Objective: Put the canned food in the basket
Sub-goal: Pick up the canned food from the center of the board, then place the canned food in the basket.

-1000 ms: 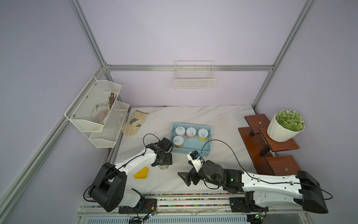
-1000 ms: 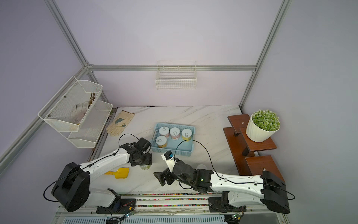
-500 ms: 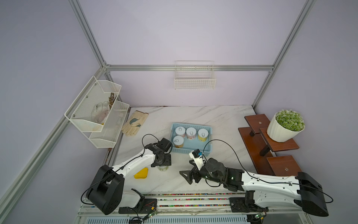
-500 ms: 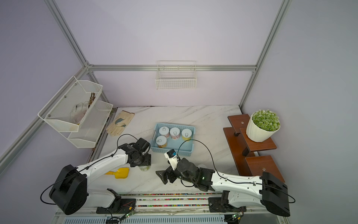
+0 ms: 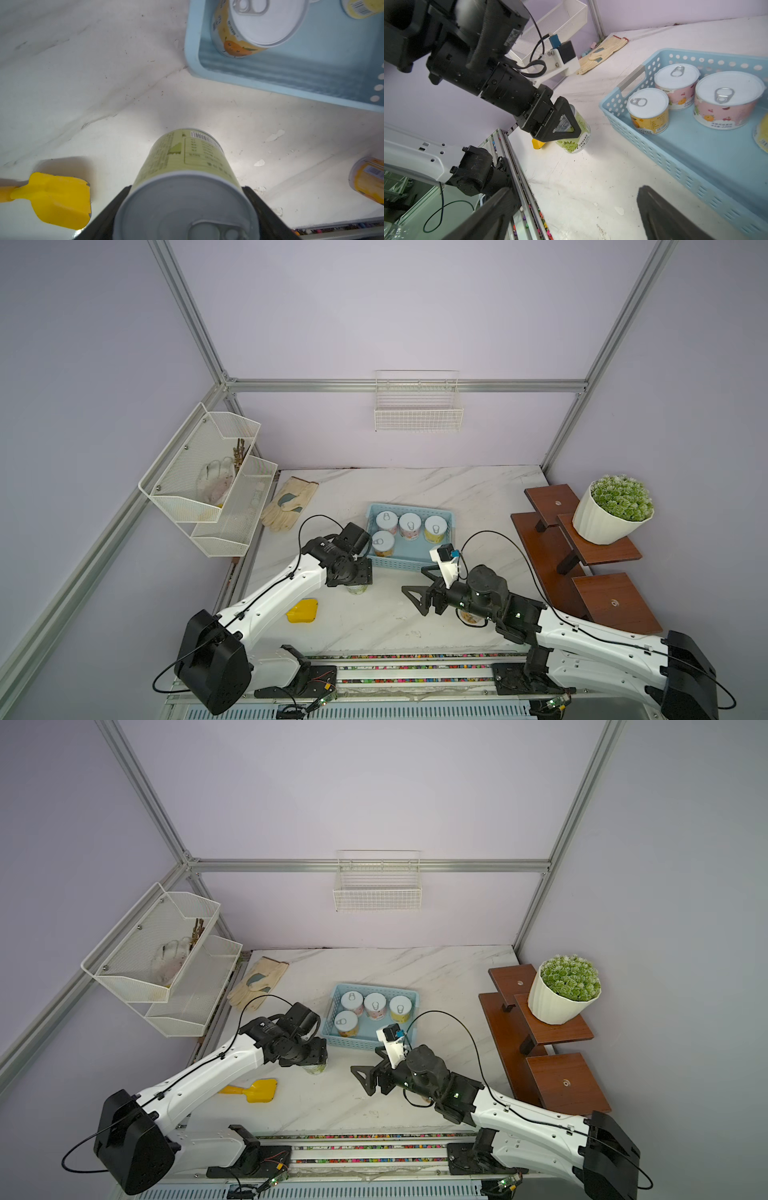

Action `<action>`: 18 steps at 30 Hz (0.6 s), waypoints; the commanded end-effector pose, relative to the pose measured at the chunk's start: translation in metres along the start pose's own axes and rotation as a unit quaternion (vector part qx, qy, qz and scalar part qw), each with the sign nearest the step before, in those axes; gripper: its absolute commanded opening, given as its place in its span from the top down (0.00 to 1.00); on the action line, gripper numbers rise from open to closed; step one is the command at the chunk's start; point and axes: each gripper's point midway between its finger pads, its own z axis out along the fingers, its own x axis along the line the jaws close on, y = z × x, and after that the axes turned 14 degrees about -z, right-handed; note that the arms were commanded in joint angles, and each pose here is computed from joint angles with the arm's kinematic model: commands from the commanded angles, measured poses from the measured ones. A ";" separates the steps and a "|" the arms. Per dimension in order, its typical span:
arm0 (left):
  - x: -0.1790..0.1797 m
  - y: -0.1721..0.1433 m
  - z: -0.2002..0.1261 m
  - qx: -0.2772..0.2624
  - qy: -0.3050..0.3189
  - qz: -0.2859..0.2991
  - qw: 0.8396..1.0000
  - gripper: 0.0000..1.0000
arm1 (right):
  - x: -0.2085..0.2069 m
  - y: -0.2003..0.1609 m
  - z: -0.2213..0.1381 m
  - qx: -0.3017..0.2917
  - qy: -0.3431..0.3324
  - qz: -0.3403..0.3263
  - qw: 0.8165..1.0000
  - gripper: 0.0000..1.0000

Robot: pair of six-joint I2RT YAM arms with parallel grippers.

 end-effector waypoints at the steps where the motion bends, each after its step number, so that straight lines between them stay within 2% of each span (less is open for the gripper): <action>1: -0.027 0.016 -0.026 -0.026 -0.042 0.022 0.999 0.35 | -0.012 0.000 -0.011 0.003 -0.016 -0.011 1.000 0.01; 8: -0.072 0.036 -0.045 -0.039 -0.068 0.067 0.995 0.36 | -0.039 0.009 -0.031 0.006 -0.062 -0.012 0.998 0.01; 18: -0.138 0.065 -0.036 -0.037 -0.079 0.128 0.988 0.37 | -0.072 0.003 -0.045 0.051 -0.106 0.016 0.993 0.01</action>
